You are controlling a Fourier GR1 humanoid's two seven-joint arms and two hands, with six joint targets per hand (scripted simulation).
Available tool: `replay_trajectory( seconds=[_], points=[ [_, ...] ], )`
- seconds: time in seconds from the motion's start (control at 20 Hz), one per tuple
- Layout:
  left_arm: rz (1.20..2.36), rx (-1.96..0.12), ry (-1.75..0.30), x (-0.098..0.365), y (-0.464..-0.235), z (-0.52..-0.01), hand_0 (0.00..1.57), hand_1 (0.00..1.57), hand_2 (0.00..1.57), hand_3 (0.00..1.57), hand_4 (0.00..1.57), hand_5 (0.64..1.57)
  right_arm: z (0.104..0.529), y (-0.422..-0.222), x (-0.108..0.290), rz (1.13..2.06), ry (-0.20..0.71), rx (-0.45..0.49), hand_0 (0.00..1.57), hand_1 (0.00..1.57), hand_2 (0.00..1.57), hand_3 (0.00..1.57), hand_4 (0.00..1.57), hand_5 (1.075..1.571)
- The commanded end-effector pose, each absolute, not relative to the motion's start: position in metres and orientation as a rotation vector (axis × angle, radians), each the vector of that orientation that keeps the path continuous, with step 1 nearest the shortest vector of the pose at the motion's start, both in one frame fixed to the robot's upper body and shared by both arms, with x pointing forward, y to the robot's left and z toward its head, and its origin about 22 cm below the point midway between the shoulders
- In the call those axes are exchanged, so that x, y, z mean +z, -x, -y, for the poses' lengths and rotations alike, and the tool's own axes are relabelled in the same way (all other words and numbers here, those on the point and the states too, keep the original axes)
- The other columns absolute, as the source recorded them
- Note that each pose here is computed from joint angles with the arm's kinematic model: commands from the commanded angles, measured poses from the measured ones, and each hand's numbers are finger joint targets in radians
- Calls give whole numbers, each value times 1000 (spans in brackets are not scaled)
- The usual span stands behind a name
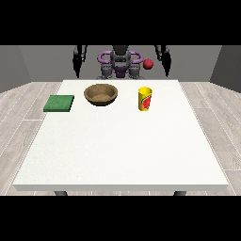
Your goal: Pick the cup and pour the ball into the bowl, then pick the bowl and place it on the pad
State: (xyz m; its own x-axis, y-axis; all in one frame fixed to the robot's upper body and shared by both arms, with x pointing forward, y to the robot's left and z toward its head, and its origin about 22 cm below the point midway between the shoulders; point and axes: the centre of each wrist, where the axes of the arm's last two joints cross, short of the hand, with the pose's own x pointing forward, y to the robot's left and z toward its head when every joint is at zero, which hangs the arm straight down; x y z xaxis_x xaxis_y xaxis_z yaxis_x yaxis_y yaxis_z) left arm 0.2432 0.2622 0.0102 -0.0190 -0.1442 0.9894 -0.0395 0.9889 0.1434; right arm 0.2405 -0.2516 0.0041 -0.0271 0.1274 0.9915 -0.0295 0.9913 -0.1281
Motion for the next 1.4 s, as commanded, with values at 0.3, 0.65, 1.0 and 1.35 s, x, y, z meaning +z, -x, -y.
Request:
replay_trajectory(
  seconds=[0.3, 0.65, 1.0, 1.35],
  points=[
    [1688, 95, -54, 11, -227, -231, 0, 0, 0, 0, 0, 1470, 298, -209, -16, 1604, 29, -64, 0, 0, 0, 0, 120, 1563],
    [1841, 77, -54, -3, -236, -210, 0, 0, 0, 0, 0, 1476, 322, -220, -30, 1757, -54, -53, 0, 0, 0, 0, 80, 1562],
    [1936, 62, -107, 5, -288, -213, 0, 0, 0, 0, 0, 1456, 314, -255, -20, 1850, -81, -11, 0, 0, 0, 0, 0, 1560],
    [2011, 51, -110, 8, -316, -228, 0, 0, 0, 0, 0, 1448, 328, -273, -33, 1954, -120, -31, 0, 0, 0, 0, 0, 1552]
  ],
)
